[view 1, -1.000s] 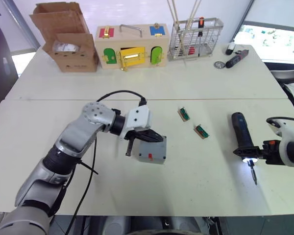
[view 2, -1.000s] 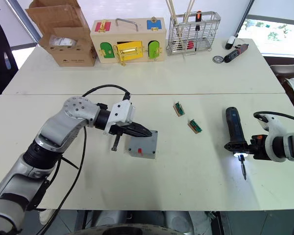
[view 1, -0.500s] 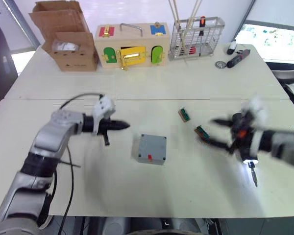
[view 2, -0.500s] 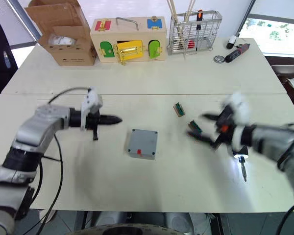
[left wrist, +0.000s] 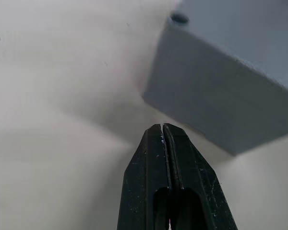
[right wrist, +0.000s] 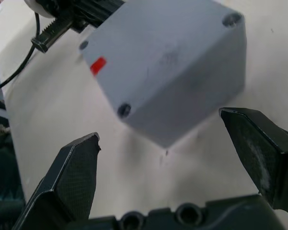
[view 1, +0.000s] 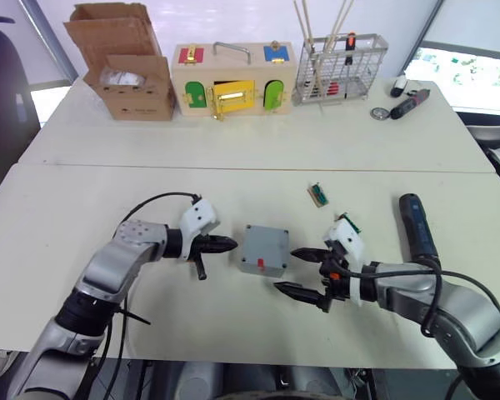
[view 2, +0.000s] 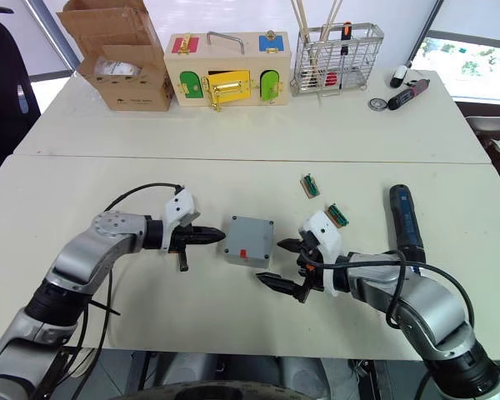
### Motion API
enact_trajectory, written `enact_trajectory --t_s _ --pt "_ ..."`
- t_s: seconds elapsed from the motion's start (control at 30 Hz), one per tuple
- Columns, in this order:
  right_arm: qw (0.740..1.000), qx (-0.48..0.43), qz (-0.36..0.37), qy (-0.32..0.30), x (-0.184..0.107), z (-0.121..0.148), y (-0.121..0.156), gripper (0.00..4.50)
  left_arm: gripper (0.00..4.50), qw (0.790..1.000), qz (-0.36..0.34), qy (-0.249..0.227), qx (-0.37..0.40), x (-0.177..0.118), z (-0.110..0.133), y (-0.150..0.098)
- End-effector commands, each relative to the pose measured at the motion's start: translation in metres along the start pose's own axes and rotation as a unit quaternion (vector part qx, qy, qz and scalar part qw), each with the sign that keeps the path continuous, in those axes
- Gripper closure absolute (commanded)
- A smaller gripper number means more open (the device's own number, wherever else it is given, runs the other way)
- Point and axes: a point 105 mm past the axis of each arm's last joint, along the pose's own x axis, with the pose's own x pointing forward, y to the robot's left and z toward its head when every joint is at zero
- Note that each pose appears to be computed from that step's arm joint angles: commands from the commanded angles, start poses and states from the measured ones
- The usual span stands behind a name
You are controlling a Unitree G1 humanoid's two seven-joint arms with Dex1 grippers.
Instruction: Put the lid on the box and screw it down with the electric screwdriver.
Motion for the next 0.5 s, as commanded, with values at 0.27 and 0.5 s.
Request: enact_trajectory --t_s 0.27,0.5 --pt "0.999 0.023 0.039 -0.018 0.011 0.010 0.022 0.01 4.50 0.998 -0.028 -0.024 0.048 0.025 0.022 0.006" --pt "0.997 0.044 0.056 -0.019 0.014 0.015 0.035 0.01 4.50 0.997 -0.018 -0.013 0.079 0.039 0.022 0.020"
